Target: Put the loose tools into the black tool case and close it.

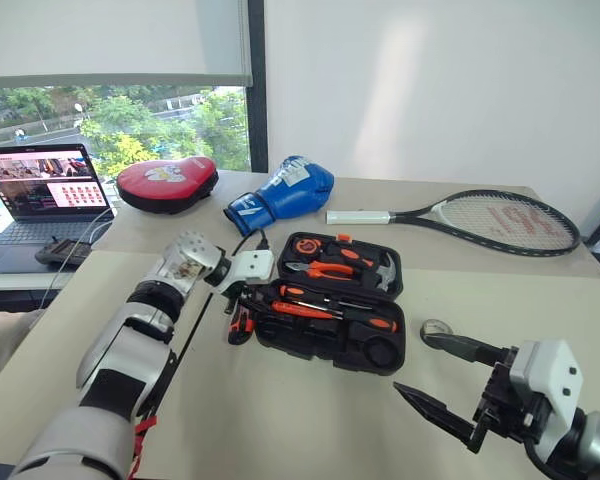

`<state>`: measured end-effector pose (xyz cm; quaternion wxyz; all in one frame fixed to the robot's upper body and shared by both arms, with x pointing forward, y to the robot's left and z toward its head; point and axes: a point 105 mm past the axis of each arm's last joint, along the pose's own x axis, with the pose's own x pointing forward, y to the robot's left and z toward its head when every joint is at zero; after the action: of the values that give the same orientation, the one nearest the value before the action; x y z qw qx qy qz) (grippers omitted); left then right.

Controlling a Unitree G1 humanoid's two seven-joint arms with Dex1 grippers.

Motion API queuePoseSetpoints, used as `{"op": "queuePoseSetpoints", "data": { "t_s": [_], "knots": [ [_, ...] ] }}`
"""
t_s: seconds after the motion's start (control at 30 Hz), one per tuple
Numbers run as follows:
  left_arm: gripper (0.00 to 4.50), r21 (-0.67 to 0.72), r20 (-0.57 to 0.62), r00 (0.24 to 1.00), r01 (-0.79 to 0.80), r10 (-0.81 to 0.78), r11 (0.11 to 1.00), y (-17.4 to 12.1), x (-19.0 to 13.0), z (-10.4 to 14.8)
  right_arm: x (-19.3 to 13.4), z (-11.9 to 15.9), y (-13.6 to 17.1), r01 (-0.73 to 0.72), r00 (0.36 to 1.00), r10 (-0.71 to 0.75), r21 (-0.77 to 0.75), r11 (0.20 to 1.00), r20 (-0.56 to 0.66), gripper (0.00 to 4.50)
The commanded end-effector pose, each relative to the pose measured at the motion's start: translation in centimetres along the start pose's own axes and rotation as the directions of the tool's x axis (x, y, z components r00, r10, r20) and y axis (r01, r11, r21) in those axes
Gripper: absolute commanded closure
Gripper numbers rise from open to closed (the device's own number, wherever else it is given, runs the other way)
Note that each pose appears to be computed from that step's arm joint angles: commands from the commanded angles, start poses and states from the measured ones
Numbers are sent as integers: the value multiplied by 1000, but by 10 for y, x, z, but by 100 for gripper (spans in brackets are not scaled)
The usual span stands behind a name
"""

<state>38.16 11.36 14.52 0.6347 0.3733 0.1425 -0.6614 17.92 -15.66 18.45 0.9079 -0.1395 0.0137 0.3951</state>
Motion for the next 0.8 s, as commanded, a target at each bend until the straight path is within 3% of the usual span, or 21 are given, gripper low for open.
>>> {"op": "queuePoseSetpoints", "data": {
  "t_s": [0.03,0.1,0.2,0.37,0.57,0.8],
  "knots": [
    [160,-16,174,984,-39,41,999,11,-32,35,0,8,1,-1,1000,2,-47,999,24,0],
    [182,-104,302,950,-42,72,994,14,-42,52,0,6,1,4,1000,-3,-53,999,19,0],
    [281,-242,420,896,-40,142,970,11,-33,65,3,6,0,6,1000,-5,-52,999,27,0],
    [449,-455,411,836,-159,365,876,10,11,64,7,7,0,-3,1000,5,-56,998,29,0],
    [449,-571,227,798,-356,559,740,-5,47,27,5,7,3,-9,1000,10,-56,998,15,0],
    [449,-584,125,871,-323,476,745,-55,76,-6,5,7,1,-6,1000,6,-57,998,10,0]
  ]
}}
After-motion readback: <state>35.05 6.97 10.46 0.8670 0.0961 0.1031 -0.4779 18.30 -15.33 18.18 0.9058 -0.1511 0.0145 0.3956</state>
